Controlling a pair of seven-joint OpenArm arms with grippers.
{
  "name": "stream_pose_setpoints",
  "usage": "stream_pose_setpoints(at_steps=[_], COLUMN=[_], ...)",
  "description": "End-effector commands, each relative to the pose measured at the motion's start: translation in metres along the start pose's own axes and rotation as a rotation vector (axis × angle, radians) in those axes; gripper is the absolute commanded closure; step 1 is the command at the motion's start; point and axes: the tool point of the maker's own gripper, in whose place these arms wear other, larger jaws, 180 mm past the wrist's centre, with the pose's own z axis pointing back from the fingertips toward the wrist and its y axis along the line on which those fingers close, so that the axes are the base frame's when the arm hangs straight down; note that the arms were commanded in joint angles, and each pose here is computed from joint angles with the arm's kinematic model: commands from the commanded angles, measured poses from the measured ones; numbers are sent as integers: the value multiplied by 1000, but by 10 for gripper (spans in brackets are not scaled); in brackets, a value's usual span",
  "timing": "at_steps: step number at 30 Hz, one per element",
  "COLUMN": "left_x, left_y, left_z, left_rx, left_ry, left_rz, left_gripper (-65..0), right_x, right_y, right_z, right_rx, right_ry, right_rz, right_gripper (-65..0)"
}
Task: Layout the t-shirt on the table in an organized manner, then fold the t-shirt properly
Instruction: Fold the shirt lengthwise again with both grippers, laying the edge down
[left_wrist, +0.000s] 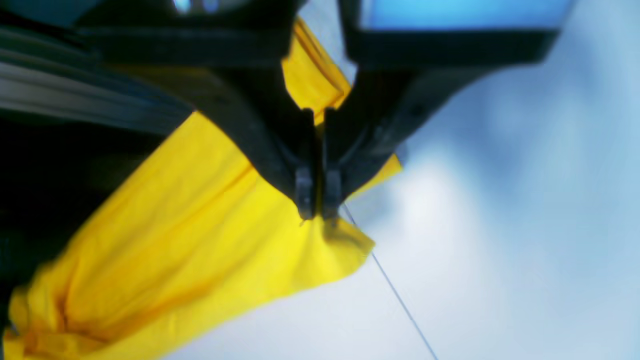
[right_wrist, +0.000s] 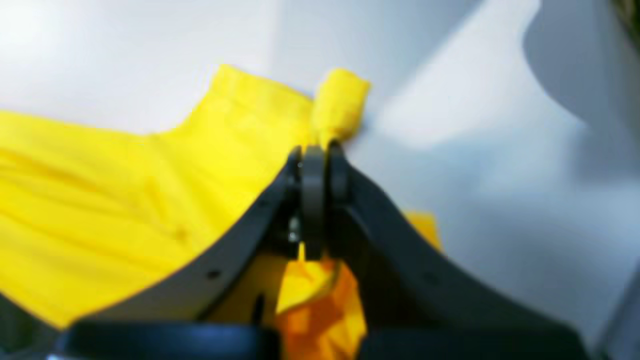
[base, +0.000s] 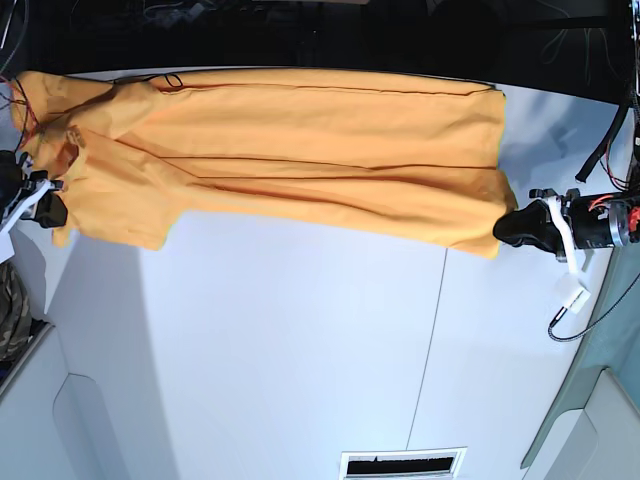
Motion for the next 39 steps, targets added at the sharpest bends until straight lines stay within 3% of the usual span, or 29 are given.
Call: stream_pose_setpoints(at_steps=[1,5,14,16,19,21,25,30,32,35,39], left_x=[7,-22,-70,-74,-73,-74,-79,-75,-76,-81,-88], left_y=[1,-4,-10,-12,-17,-20,-15,-3,-1,5,9], left_z=[13,22,11,4,-5,-10,-13,-4,-1,1,0], left_rx=[10,16,29,40,31,25,65,109,121,157,188], left_ry=[-13,71,156,139,98,94,114,90,87,94,106], left_rz=[-39,-58,-30,-32,-17,-13,-18,8,14,27,51], left_gripper=[0,0,0,-64,-196,-227,-227,-227,-233,-320,-350], right_x=[15,-5,-74,-82,-86,-83,-68,-26,-17,-18,-37], right_y=[-7,-11,-24,-26,-27,-29,-30,-25,-22,-17,-15], right_z=[15,36,43,39,35,36,40,59,65,64,56], right_rx=[-18,-46,-95,-94,-97,-104,-114,-131,-130,-112,-105], right_ry=[-35,10,151,147,134,121,79,-65,-87,-81,-46], right_rz=[51,93,38,3,-16,-19,-16,-2,7,-3,-52], right_gripper=[0,0,0,0,-270,-348,-347,-344,-271,0,0])
